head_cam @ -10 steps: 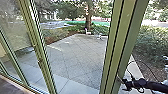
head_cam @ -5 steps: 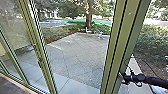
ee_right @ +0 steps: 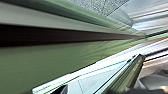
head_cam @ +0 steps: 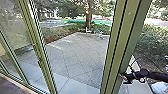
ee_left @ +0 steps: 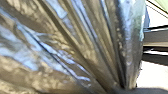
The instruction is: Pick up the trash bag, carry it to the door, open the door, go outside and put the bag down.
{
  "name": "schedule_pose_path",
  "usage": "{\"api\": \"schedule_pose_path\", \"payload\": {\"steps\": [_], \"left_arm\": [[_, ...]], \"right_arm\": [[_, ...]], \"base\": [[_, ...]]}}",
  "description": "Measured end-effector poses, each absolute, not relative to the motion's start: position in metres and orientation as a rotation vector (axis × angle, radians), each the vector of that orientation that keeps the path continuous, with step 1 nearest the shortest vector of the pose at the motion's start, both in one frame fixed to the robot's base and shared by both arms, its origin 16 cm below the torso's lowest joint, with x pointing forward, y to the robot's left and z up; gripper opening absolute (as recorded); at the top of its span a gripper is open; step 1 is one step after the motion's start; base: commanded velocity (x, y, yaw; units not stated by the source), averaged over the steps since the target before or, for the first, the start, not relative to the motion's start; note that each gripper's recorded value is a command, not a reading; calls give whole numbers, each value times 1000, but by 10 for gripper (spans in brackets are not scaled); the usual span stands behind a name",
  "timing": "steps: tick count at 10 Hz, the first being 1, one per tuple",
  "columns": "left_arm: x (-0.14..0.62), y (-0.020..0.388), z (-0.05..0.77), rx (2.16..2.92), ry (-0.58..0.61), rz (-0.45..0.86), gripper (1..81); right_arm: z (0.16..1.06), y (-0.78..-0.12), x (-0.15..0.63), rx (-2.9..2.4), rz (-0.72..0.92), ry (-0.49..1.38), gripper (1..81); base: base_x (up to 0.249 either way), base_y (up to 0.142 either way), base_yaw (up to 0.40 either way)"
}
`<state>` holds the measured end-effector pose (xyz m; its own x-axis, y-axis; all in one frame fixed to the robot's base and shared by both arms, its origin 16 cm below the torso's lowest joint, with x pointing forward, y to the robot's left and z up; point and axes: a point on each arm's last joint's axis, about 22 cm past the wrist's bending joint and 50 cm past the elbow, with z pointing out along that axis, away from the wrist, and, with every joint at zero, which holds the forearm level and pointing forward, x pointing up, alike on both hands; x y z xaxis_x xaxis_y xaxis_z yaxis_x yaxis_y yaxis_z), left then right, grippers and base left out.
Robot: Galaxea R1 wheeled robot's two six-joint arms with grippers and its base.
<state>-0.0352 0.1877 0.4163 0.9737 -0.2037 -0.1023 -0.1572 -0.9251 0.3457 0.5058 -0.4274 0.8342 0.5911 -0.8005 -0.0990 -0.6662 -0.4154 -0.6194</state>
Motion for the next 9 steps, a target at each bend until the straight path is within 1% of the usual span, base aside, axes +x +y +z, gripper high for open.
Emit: {"api": "schedule_pose_path", "payload": {"steps": [2, 4, 6, 9], "left_arm": [[-37, 188, 416, 2781, -261, -194, 10], [-39, 188, 417, 2781, -261, -197, 10], [-39, 188, 417, 2781, -261, -197, 10], [-40, 188, 417, 2780, -260, -200, 10]], "right_arm": [[834, -438, 495, -2339, -285, 1045, 811], [839, -454, 486, -2466, -254, 977, 811], [850, -464, 494, -2488, -284, 989, 811], [886, -482, 518, -2484, -380, 1014, 811]], "base": [[0, 0, 0], [0, 0, 0], [0, 0, 0], [0, 0, 0]]}}
